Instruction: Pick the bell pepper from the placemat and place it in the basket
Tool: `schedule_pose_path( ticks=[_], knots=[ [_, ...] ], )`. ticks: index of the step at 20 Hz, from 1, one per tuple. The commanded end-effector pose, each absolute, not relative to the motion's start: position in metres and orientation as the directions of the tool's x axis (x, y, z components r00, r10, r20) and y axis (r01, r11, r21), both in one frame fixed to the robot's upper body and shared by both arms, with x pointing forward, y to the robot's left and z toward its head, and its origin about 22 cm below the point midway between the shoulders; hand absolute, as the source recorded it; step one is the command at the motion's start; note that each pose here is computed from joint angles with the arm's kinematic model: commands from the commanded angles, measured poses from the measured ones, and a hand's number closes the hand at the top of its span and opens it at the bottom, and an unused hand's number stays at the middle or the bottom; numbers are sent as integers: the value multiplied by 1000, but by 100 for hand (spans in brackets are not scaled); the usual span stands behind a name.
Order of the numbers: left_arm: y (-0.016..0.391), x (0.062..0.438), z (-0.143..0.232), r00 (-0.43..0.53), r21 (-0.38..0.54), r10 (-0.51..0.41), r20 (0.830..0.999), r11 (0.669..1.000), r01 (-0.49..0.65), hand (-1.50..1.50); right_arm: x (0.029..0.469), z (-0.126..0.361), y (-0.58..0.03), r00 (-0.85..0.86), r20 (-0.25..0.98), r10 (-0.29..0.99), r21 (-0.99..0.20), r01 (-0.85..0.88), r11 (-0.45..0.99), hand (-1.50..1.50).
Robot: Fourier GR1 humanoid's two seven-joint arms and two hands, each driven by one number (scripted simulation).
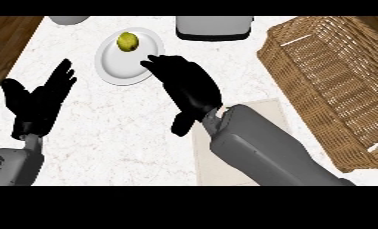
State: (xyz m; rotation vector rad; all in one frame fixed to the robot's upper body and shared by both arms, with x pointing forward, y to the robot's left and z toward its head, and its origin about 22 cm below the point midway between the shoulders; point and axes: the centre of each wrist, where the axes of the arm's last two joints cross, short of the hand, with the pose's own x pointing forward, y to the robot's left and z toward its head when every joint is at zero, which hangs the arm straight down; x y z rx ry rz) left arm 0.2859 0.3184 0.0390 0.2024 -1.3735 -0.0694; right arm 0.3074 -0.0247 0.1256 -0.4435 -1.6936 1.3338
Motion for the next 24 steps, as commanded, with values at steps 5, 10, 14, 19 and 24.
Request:
schedule_pose_path(
  ticks=[5,10,14,19,24],
  knots=[
    [311,284,34,205,183,-169,964,982,-49,0,311,217,8,-247,6,969,-999,-40,-4,-150],
    [320,285,33,194,167,-151,969,984,-69,0,328,257,0,-217,-56,974,-954,-278,-117,-150],
    [314,289,37,205,168,-150,967,983,-72,0,329,273,-14,-247,-22,969,-913,-390,-120,-150],
    [330,293,39,205,182,-158,966,978,-105,0,320,287,-52,-240,110,965,-905,-425,-3,-150],
    [327,276,36,209,178,-160,965,981,-72,0,303,281,-114,-234,193,953,-923,-372,96,-150]
  ],
)
